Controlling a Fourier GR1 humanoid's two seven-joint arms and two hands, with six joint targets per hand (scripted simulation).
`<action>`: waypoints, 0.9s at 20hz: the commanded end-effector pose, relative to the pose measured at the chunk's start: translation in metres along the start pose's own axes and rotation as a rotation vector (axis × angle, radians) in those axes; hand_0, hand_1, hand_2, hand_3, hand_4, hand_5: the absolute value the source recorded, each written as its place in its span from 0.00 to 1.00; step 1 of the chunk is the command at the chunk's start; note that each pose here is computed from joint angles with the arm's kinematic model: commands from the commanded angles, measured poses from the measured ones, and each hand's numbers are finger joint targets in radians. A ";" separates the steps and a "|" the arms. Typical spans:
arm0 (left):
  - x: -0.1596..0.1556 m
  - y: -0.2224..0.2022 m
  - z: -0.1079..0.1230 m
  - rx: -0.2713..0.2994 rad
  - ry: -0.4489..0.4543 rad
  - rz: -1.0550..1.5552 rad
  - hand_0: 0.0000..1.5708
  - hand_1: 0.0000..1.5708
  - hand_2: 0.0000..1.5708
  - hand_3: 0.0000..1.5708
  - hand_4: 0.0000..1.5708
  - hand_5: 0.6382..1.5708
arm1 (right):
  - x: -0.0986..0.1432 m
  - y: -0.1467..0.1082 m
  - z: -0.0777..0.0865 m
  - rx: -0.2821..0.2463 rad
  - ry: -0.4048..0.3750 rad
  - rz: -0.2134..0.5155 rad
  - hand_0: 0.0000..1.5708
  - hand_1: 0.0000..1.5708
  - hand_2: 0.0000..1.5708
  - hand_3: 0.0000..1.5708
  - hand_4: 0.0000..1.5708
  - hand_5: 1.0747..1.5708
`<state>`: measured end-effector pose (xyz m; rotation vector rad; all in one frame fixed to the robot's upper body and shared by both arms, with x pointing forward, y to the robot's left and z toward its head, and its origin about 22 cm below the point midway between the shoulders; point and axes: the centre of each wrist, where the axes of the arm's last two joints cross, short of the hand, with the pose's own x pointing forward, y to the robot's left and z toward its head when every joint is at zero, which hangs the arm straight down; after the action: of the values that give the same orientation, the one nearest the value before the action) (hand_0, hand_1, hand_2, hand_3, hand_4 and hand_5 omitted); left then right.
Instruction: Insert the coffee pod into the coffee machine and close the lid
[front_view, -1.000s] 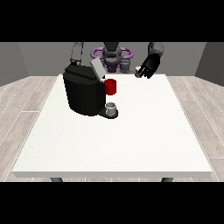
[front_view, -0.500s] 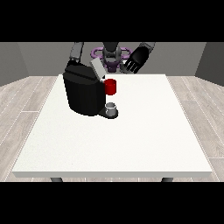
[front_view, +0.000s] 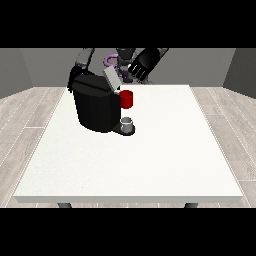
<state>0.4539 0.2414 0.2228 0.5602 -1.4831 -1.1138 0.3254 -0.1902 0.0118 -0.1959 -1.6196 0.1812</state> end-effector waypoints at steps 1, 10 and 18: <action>0.010 0.000 -0.004 0.012 0.006 -0.018 0.78 0.78 0.81 0.80 0.31 1.00 | -0.001 -0.013 -0.002 -0.027 -0.006 0.008 0.00 0.00 0.00 0.00 0.00 1.00; 0.011 0.046 0.005 0.062 -0.009 -0.040 0.76 0.76 0.82 0.79 0.31 1.00 | 0.035 -0.014 -0.017 -0.052 -0.084 -0.010 0.00 0.00 0.00 0.00 0.00 1.00; 0.010 0.041 0.000 0.043 -0.021 -0.022 0.80 0.80 0.82 0.78 0.28 1.00 | 0.048 -0.025 -0.025 -0.065 -0.071 0.008 0.00 0.00 0.00 0.00 0.00 1.00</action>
<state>0.4590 0.2517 0.2667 0.6184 -1.5281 -1.1100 0.3447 -0.2060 0.0569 -0.2366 -1.6962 0.1392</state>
